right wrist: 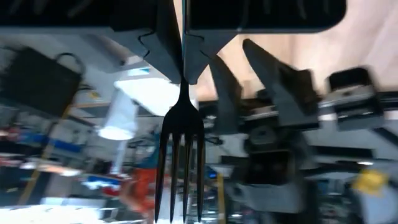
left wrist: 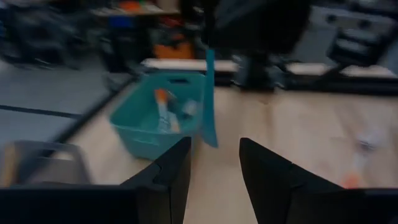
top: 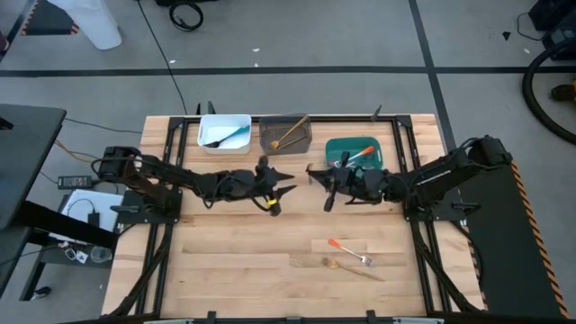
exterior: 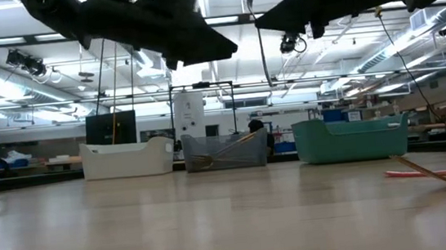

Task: Sort silverware by color (type)
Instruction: Put the blue fork into the white bin

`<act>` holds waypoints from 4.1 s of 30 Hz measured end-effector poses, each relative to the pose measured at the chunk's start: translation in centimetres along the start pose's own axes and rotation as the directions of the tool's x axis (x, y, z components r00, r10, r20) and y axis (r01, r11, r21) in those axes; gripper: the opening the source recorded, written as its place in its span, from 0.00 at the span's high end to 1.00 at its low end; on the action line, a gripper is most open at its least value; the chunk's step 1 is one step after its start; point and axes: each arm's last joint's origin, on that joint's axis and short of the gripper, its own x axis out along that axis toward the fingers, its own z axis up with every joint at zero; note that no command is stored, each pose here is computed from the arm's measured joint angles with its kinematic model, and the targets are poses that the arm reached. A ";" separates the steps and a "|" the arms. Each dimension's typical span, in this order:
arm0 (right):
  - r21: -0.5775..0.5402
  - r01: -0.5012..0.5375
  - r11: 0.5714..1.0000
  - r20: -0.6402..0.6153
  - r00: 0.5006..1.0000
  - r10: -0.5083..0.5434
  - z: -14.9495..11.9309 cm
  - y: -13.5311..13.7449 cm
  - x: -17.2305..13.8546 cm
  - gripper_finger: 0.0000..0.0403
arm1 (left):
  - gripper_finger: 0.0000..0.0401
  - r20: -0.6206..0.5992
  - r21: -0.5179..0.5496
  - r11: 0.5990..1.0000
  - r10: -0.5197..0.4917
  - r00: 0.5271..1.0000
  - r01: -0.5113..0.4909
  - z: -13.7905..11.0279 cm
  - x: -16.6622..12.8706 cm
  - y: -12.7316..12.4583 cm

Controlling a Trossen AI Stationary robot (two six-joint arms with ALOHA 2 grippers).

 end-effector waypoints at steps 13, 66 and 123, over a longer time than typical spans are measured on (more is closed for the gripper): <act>0.000 -0.093 0.996 0.076 0.993 0.093 0.7 0.4 -0.1 0.97 | 0.64 0.089 0.049 0.997 0.048 0.995 -0.052 0.7 2.3 -2.4; -0.063 -0.114 0.992 0.014 0.993 0.115 0.1 0.8 -0.3 0.86 | 0.93 0.042 0.034 0.994 -0.102 0.994 0.101 0.8 3.3 -0.7; -0.113 -0.027 0.993 -0.247 0.969 -0.002 -2.7 -1.0 0.3 0.85 | 0.93 -0.371 0.334 0.861 0.493 0.787 -0.383 -0.2 -5.5 18.3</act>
